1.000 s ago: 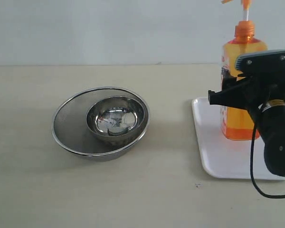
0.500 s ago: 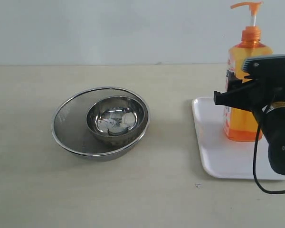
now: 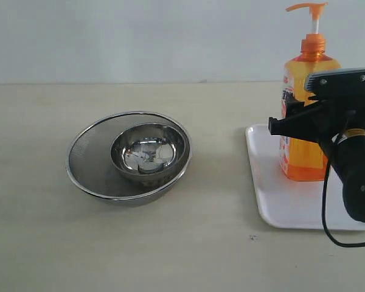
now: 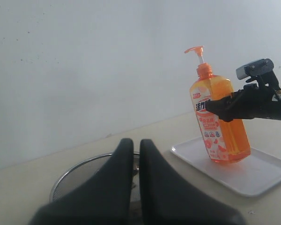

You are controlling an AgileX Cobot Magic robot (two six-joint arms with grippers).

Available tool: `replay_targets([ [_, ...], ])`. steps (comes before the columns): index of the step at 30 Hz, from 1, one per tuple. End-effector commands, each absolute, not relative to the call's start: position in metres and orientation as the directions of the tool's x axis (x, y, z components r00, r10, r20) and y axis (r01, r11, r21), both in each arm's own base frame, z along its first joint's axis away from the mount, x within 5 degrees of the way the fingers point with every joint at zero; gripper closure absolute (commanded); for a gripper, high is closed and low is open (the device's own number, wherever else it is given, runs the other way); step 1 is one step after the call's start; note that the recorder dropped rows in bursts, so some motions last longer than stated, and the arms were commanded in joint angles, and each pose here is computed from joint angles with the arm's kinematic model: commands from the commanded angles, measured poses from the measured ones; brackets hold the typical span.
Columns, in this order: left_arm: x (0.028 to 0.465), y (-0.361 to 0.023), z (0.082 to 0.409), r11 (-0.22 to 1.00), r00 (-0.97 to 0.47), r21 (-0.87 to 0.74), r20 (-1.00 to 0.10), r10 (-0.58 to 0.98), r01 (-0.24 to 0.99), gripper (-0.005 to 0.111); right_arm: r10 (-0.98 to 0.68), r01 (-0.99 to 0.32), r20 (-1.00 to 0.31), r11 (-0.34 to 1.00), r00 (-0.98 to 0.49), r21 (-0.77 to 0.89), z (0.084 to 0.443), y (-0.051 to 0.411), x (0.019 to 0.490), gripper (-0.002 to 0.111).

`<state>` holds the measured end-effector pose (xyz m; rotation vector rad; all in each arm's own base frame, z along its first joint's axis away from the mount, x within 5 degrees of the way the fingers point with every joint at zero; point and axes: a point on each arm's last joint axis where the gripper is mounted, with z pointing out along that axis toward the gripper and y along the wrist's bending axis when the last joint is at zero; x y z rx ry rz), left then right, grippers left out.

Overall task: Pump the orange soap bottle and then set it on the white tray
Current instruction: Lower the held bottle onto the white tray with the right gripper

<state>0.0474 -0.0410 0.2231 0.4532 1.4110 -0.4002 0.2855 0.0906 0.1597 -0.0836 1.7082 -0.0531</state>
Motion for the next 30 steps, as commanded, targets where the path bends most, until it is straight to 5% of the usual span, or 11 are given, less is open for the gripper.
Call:
replay_targets([
  [1, 0.0470, -0.0412, 0.2224, 0.849, 0.114, 0.046, -0.993, -0.017, 0.526, 0.102, -0.091, -0.046, -0.983, 0.995, -0.157, -0.085, 0.1601, 0.0923, 0.2856, 0.104],
  [12, 0.0470, -0.0412, 0.2224, 0.849, 0.114, 0.046, -0.993, -0.017, 0.526, 0.102, -0.112, -0.057, -0.977, 0.993, -0.183, -0.103, 0.1577, 0.0928, 0.2851, 0.104],
  [20, 0.0470, -0.0412, 0.2224, 0.849, 0.114, 0.046, -0.993, -0.017, 0.526, 0.102, -0.112, -0.064, -0.975, 0.993, -0.194, -0.102, 0.1566, 0.0933, 0.2849, 0.059],
  [30, 0.0470, -0.0412, 0.2224, 0.849, 0.114, 0.046, -0.993, -0.017, 0.526, 0.102, -0.115, -0.072, -0.967, 0.992, -0.226, -0.101, 0.1536, 0.0937, 0.2842, 0.058],
])
